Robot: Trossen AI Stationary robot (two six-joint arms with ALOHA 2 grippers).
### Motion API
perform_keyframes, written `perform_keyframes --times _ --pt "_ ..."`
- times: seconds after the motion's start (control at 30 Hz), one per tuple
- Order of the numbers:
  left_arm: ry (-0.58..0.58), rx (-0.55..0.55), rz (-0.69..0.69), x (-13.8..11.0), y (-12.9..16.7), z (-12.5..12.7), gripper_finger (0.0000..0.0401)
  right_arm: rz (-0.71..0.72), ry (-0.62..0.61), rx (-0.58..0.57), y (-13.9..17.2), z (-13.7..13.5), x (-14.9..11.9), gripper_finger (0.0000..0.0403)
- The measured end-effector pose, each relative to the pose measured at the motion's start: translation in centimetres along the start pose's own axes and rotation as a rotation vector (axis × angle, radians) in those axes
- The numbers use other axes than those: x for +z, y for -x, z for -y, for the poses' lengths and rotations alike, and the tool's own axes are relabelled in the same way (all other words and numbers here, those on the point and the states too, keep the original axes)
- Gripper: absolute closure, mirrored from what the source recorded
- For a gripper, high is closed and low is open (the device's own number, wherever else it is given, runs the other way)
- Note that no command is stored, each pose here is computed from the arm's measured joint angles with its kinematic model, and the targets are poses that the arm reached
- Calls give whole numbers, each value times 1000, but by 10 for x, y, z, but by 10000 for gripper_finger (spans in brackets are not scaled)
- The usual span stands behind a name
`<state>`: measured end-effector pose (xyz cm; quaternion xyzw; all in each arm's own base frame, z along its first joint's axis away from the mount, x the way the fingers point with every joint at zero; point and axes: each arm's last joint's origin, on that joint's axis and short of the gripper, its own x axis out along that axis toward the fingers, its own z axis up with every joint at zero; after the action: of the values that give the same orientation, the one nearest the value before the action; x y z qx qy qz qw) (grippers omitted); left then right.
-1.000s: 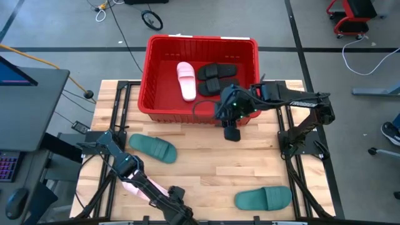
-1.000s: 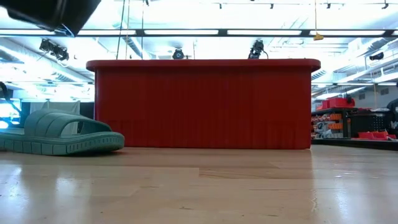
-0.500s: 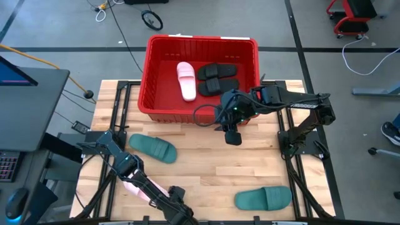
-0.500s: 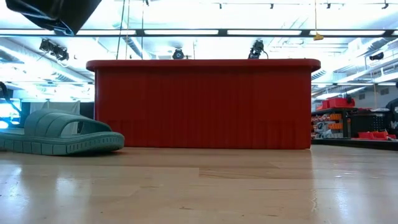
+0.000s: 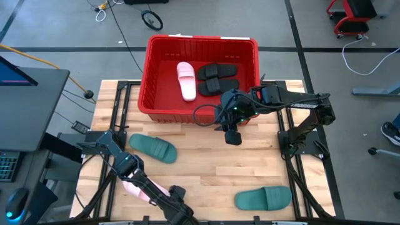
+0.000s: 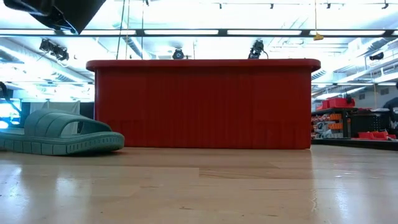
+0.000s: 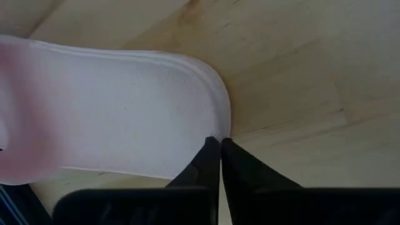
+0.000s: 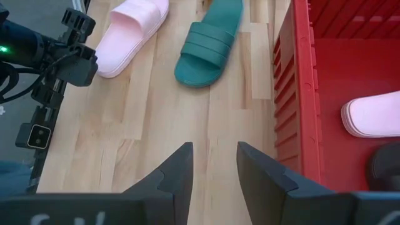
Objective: Pick and place slides into bin
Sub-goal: Put the pink slide into the red bin
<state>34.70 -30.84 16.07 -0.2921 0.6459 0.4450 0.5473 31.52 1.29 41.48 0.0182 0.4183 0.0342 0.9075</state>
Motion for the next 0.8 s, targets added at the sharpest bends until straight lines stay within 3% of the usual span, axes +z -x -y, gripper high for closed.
perform_keyframes --times 0.27,0.5,0.67,0.8 --pt "-59 -132 -57 -2 32 -2 398 0 0 0 0 0 0 275" --pt "-111 -277 -58 -12 88 -37 400 -30 -14 5 0 -3 -3 275" --pt "-131 -418 17 -16 128 -69 400 -77 -20 19 0 -12 -8 275" --pt "-138 -552 181 -9 155 -88 400 -111 -23 40 0 -24 -12 275"
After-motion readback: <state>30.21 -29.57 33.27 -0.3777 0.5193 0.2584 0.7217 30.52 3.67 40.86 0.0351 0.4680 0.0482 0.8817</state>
